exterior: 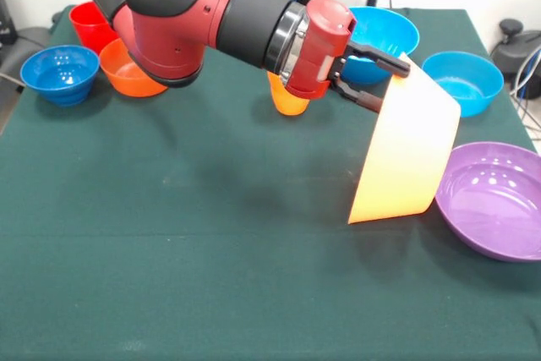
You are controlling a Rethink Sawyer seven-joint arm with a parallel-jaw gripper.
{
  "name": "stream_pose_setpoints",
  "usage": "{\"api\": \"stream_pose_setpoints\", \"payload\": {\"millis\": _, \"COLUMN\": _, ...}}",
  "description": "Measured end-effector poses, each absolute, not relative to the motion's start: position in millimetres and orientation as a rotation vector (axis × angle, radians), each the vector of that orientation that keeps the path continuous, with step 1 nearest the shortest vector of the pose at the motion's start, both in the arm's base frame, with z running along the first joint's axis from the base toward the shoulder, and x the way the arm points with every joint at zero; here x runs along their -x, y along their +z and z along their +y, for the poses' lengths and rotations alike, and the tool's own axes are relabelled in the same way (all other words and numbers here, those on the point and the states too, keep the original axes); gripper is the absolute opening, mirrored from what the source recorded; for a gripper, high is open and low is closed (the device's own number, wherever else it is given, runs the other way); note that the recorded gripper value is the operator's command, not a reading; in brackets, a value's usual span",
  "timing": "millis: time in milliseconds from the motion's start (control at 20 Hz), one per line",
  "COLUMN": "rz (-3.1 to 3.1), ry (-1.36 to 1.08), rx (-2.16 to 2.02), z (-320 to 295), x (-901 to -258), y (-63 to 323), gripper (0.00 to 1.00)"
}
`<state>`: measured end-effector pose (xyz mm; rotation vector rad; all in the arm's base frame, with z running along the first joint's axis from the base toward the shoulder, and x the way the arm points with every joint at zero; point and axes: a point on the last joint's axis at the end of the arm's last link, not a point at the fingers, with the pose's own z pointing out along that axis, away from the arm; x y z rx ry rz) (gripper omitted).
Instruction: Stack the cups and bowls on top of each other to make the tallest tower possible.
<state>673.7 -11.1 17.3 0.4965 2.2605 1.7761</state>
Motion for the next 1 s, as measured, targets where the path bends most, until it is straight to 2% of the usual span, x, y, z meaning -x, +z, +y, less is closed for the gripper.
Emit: {"api": "stream_pose_setpoints", "payload": {"millis": 1000, "rz": 2.353, "ry": 1.815, "rx": -0.385, "z": -35, "x": -673, "y": 21, "gripper": 1.0}}
